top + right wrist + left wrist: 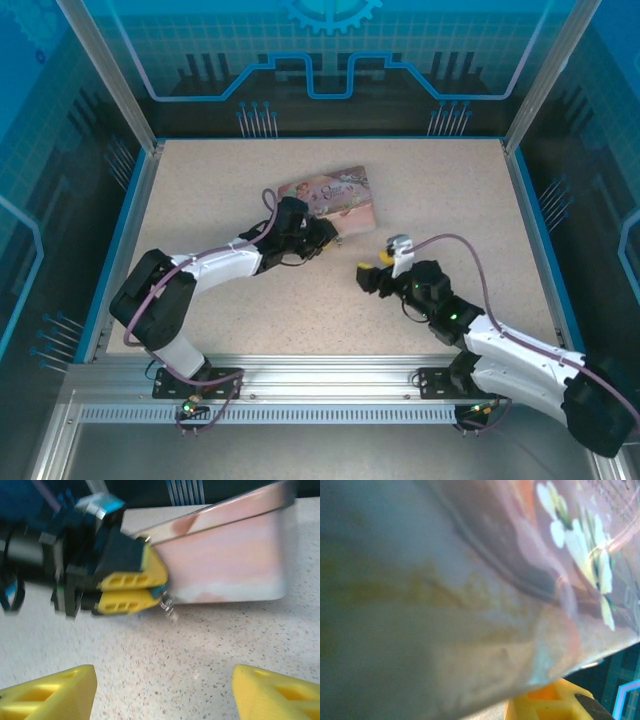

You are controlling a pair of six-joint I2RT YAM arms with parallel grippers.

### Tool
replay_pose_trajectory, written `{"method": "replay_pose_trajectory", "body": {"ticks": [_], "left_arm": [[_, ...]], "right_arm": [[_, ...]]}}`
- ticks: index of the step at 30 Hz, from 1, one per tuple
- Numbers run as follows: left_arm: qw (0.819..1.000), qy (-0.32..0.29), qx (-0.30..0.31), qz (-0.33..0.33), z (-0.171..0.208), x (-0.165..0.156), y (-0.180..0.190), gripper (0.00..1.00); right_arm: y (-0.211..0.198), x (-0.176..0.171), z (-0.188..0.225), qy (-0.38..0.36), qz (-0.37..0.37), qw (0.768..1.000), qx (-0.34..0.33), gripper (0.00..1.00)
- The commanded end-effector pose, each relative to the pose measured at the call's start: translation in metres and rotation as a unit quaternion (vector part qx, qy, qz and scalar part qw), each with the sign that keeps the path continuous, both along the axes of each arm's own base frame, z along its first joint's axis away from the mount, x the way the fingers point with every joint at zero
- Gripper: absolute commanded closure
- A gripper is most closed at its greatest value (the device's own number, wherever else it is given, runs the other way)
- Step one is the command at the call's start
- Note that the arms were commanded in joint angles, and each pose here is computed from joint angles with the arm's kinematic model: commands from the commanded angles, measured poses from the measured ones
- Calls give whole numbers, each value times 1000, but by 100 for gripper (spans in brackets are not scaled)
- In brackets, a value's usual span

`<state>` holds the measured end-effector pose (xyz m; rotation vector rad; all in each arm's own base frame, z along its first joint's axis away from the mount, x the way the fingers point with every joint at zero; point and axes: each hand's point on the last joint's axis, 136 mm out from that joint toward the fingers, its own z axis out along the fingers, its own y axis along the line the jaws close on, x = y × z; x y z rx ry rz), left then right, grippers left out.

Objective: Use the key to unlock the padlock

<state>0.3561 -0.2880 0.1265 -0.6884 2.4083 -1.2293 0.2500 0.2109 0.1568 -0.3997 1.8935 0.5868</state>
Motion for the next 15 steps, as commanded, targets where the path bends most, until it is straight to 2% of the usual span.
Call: {"method": "replay_pose_trajectory", "body": {"ticks": [1, 8, 11, 13, 15], "left_arm": [[999, -24, -23, -22, 41, 4, 4, 100], [999, -24, -5, -42, 58, 8, 21, 100], [998, -23, -4, -50, 64, 9, 21, 100], [998, -21, -3, -54, 67, 10, 20, 100], [998, -22, -3, -55, 69, 10, 19, 100]], "right_arm": [[4, 12, 10, -114, -16, 981, -157, 28], [30, 31, 6, -225, -48, 925, -304, 36], [39, 41, 3, -250, -57, 908, -332, 38], [46, 48, 6, -264, -62, 900, -343, 44], [54, 51, 8, -278, -57, 895, -343, 45]]}}
